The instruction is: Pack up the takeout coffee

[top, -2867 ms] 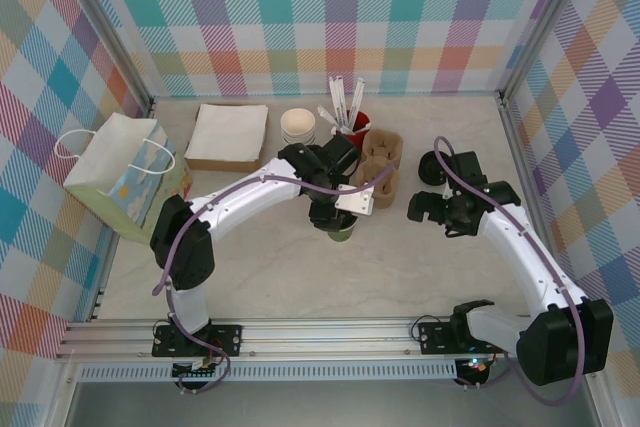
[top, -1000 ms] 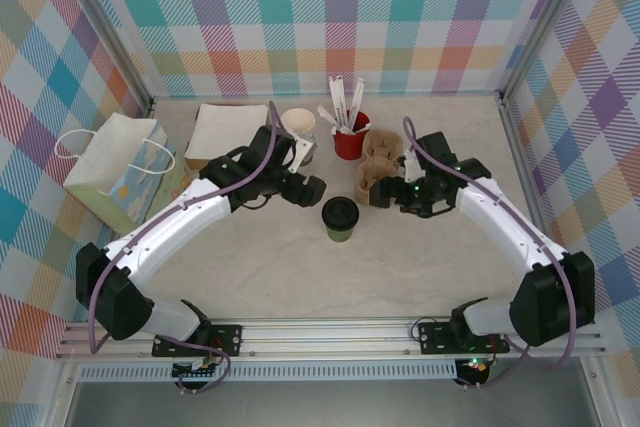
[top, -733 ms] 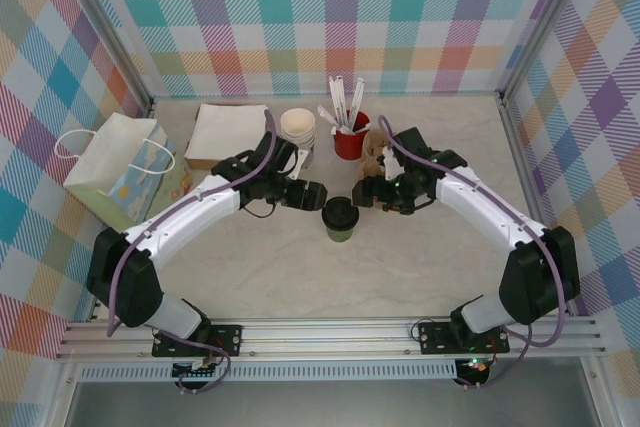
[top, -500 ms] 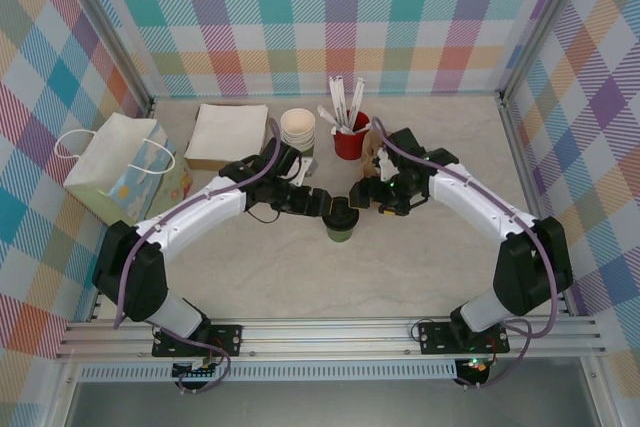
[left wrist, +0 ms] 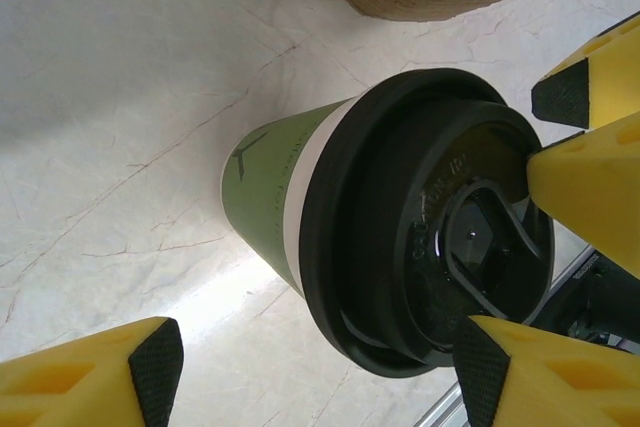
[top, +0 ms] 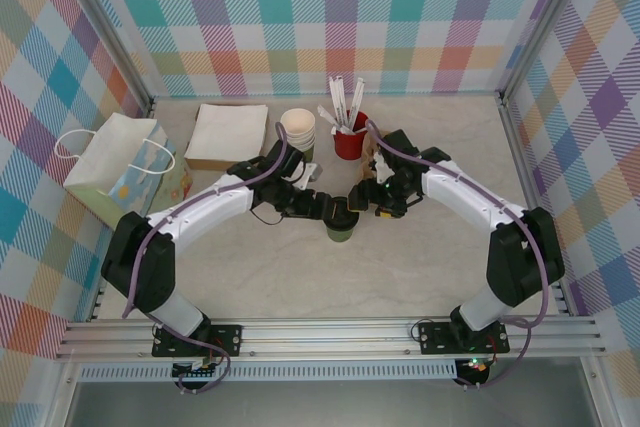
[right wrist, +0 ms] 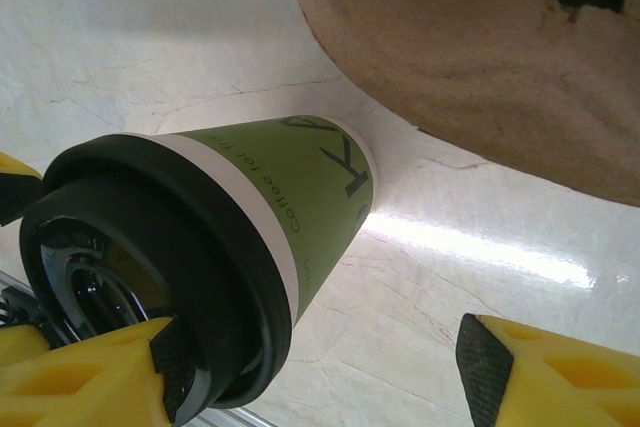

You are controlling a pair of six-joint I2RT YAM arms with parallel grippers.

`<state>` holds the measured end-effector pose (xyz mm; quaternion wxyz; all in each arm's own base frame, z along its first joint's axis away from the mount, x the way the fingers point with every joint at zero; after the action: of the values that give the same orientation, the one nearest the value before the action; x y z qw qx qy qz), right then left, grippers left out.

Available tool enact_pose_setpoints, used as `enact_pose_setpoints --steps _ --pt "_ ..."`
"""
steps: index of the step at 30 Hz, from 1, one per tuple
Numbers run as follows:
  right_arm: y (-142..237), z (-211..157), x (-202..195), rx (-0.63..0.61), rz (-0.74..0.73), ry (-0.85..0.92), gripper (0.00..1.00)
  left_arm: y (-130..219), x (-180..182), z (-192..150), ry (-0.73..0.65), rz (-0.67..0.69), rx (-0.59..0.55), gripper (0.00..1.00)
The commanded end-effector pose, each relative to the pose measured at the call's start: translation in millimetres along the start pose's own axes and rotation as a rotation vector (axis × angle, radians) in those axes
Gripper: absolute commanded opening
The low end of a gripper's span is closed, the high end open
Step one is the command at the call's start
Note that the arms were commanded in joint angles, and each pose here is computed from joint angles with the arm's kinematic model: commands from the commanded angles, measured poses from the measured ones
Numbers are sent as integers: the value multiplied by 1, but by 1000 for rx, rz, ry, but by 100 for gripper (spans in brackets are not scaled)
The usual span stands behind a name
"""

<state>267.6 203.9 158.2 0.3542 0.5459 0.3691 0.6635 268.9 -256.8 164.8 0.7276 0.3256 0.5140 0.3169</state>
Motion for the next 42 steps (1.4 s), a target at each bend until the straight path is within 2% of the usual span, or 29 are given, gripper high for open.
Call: enact_pose_setpoints --steps 1,25,42 --pt "1 -2 3 23 -13 -6 72 -6 6 -6 17 3 40 72" --pt "-8 -15 -13 118 -97 -19 68 -27 37 -29 35 118 146 68" --pt "-20 -32 -32 243 -189 -27 66 -40 57 -44 40 187 222 67"
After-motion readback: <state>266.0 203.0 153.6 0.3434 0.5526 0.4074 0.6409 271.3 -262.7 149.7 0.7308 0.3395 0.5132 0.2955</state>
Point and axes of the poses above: each hand's point on the last joint's axis, 136 mm out from that joint toward the fingers, its own y axis back along the fingers, its own x axis along the line the jaws close on, z = x × y, the point moved 4 cm from there along y, back along the fingers, and after that the axes turned 4 degrees about y, right-handed, at the moved point
